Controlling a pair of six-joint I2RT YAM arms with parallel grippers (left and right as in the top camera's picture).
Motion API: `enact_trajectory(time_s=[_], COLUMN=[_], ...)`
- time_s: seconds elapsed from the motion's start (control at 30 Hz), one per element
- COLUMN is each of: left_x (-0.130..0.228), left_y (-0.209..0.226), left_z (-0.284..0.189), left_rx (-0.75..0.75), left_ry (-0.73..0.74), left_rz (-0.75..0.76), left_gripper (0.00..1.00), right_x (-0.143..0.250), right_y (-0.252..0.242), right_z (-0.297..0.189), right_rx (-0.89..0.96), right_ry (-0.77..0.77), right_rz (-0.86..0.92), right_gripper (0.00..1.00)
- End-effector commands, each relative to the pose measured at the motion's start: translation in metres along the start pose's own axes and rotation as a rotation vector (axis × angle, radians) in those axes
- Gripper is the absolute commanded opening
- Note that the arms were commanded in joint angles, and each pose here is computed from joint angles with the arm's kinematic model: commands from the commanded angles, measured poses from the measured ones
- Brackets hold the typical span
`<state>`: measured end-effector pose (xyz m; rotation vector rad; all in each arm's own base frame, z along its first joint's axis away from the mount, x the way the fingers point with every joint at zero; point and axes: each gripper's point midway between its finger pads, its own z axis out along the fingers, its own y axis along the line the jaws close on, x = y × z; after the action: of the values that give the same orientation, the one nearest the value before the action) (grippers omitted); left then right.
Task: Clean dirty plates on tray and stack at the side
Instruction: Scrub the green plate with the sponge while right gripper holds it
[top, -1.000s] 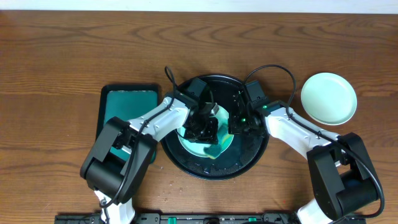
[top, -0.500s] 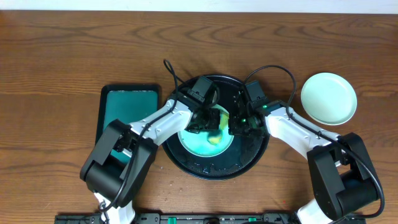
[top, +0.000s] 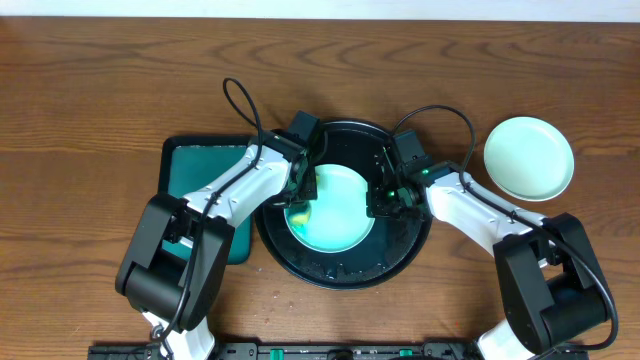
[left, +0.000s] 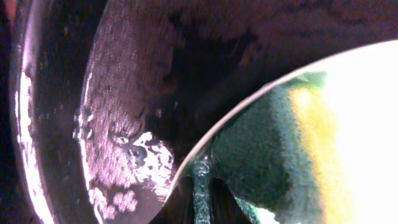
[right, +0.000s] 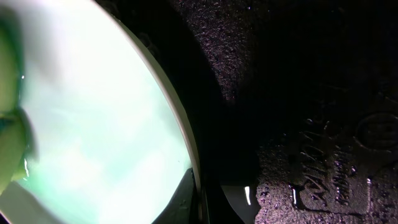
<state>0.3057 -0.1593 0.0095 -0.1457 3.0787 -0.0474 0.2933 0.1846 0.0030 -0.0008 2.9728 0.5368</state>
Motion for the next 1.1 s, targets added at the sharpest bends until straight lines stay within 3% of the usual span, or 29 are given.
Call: enact_trajectory(time_s=[0.0, 0.3, 0.6, 0.9, 1.07], left_x=[0.037, 0.089, 0.085, 0.020, -0.007], left_y=[0.061, -0.022, -0.077, -0.059, -0.001], left_z=[0.031, 0.019, 0.000, -0.031, -0.057], left_rx=[-0.217, 0.240, 0.570, 0.532, 0.283], left_ry=[0.161, 0.403, 0.390, 0.189, 0.007], left_rz=[0.003, 0.183, 0.263, 0.165, 0.057], left_gripper=[0.07, 0.07, 0.07, 0.07, 0.07], right_x=[0.008, 0.009, 0.011, 0.013, 0.012], right_y=[-0.011, -0.011, -0.011, -0.011, -0.011], right_z=[0.006, 0.006, 0.006, 0.005, 0.006], right_rx=[0.049, 0.049, 0.049, 0.049, 0.047], right_ry=[0.022, 0.024, 0.032, 0.045, 0.040], right_rz=[0.017, 0.016, 0.013, -0.033, -0.034], right_gripper=[0.01, 0.01, 0.01, 0.01, 0.01])
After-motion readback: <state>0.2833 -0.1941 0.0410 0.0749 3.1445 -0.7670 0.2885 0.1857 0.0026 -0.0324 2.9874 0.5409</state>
